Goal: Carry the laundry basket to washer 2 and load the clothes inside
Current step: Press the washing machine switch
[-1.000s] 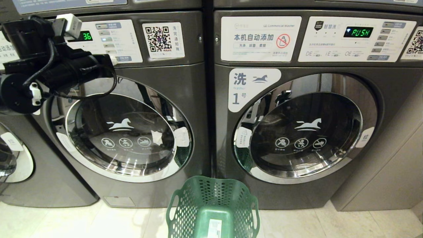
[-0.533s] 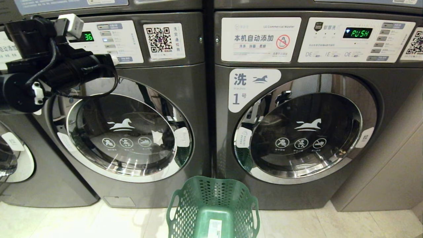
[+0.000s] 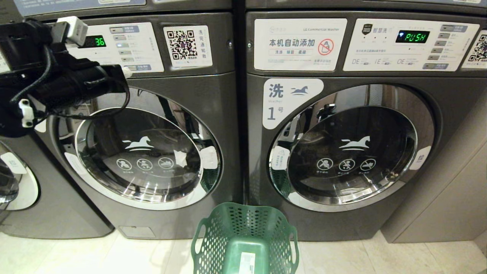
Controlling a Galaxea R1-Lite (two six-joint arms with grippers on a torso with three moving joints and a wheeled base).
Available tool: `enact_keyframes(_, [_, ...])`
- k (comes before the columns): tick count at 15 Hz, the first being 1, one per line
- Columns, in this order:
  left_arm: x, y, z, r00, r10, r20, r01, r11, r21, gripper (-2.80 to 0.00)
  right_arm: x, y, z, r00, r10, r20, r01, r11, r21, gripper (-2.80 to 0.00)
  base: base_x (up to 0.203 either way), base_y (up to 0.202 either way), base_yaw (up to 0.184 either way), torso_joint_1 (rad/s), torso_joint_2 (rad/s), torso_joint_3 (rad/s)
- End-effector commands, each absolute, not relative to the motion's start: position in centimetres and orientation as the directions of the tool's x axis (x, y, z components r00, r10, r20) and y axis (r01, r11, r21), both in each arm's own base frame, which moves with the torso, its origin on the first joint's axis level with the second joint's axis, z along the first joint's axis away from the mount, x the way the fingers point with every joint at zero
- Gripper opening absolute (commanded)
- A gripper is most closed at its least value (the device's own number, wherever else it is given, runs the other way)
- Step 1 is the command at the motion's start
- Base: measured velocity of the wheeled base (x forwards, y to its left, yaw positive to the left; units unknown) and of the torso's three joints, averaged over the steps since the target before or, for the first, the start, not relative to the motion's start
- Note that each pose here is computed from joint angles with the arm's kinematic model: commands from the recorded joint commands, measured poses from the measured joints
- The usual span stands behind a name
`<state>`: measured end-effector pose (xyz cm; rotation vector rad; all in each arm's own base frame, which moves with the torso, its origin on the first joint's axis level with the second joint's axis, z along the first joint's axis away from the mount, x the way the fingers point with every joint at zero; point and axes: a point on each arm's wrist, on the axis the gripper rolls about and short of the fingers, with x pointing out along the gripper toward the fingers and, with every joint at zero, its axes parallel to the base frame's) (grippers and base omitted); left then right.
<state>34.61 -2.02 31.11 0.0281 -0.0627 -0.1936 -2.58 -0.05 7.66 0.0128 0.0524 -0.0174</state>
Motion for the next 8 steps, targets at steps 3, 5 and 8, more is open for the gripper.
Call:
enact_keyframes(3, [33.8,-2.0,31.8,0.978,-0.195,0.076,0.193,0.981,0.037,-2.8,-2.6,-0.1,7.7,0.998,-0.017,-0.054,0.018,1.0,0.013,-2.8,0.0,0.0,0.0,0.0,0.0,0.0])
enact_keyframes(5, [33.5,-2.0,31.8,0.978,-0.195,0.077,0.193,0.981,0.037,-2.8,-2.6,-0.1,7.7,0.998,-0.017,-0.054,0.018,1.0,0.013,-2.8,0.0,0.0,0.0,0.0,0.0,0.0])
enact_keyframes(8, [30.1,-1.8,32.6,0.978,-0.194,0.078,0.192,0.981,0.039,-2.8,-2.6,-0.1,7.7,0.998,-0.017,-0.054,0.018,1.0,0.011,-2.8,0.0,0.0,0.0,0.0,0.0,0.0])
